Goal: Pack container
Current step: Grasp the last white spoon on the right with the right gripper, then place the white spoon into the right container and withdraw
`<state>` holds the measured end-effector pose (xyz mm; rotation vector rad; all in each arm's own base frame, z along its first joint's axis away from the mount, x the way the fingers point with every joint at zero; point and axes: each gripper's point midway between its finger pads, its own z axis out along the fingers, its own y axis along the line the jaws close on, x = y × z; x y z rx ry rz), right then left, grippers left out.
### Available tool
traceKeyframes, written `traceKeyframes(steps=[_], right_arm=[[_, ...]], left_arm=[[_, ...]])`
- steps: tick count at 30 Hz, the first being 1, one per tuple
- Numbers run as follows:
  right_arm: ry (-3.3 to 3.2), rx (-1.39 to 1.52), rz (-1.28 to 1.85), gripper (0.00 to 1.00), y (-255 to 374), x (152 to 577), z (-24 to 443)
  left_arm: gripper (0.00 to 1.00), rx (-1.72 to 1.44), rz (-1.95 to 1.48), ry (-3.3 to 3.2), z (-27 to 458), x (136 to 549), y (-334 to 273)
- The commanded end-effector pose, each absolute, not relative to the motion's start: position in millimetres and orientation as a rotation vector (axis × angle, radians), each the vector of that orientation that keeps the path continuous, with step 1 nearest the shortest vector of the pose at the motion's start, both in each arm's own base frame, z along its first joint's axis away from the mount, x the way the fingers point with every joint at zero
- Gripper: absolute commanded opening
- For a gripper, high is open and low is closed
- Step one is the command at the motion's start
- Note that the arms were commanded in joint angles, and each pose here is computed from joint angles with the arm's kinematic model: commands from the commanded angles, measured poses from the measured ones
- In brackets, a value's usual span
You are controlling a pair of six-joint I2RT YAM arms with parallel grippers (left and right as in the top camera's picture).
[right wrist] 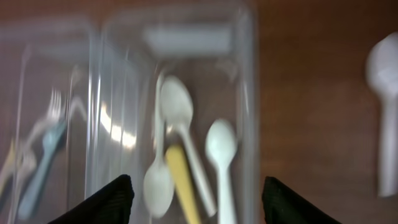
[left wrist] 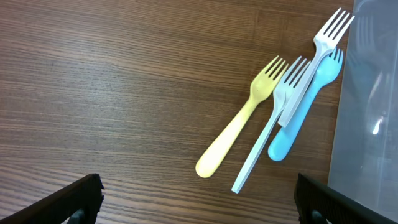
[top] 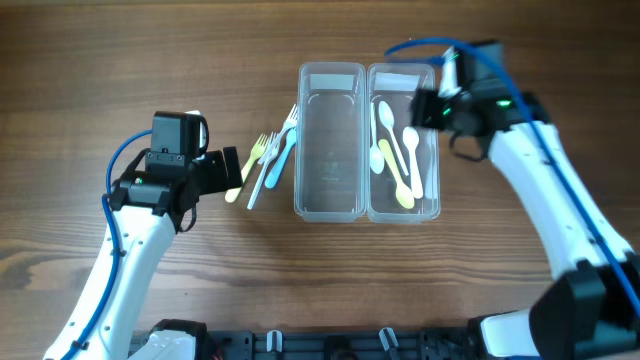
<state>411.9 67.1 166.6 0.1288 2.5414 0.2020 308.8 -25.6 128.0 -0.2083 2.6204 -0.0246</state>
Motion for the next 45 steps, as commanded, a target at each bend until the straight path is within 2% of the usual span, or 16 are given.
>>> traceKeyframes(steps=[1,7,13,17,21,25,28,31,34,35,37,42,45], right_arm=[[2.424,0.192,-0.011,0.67,3,428,197],[2.481,0.271,-0.1,0.67,-67,436,161],[2.662,0.311,0.016,0.67,-97,428,85],[2.77,0.355,0.055,0.56,-100,417,45],[2.858,0.368,0.048,0.56,-98,407,16],[2.923,0.381,0.039,0.47,-99,398,-5],[2.948,0.387,0.029,0.45,-100,394,-13],[2.957,0.388,0.03,0.3,-99,393,-15],[2.968,0.391,0.023,0.2,-100,390,-16],[2.973,0.392,0.022,0.13,-99,389,-16],[2.977,0.4,0.025,0.04,-99,388,-16],[2.986,0.449,0.034,0.04,-91,383,-10],[2.942,0.443,0.034,0.04,-81,389,13]], left_arm=[[1.0,-0.19,-0.011,2.602,135,314,-25],[1.0,-0.19,-0.011,2.602,135,314,-25],[1.0,-0.19,-0.011,2.602,135,314,-25],[1.0,-0.19,-0.011,2.602,135,314,-25],[1.0,-0.19,-0.011,2.602,135,314,-25],[1.0,-0.19,-0.011,2.602,135,314,-25],[1.0,-0.19,-0.011,2.602,135,314,-25],[1.0,-0.19,-0.011,2.602,135,314,-25],[1.0,-0.19,-0.011,2.602,135,314,-25],[1.0,-0.19,-0.011,2.602,135,314,-25],[1.0,-0.19,-0.011,2.602,135,314,-25],[1.0,-0.19,-0.011,2.602,135,314,-25],[1.0,-0.19,-0.011,2.602,135,314,-25]])
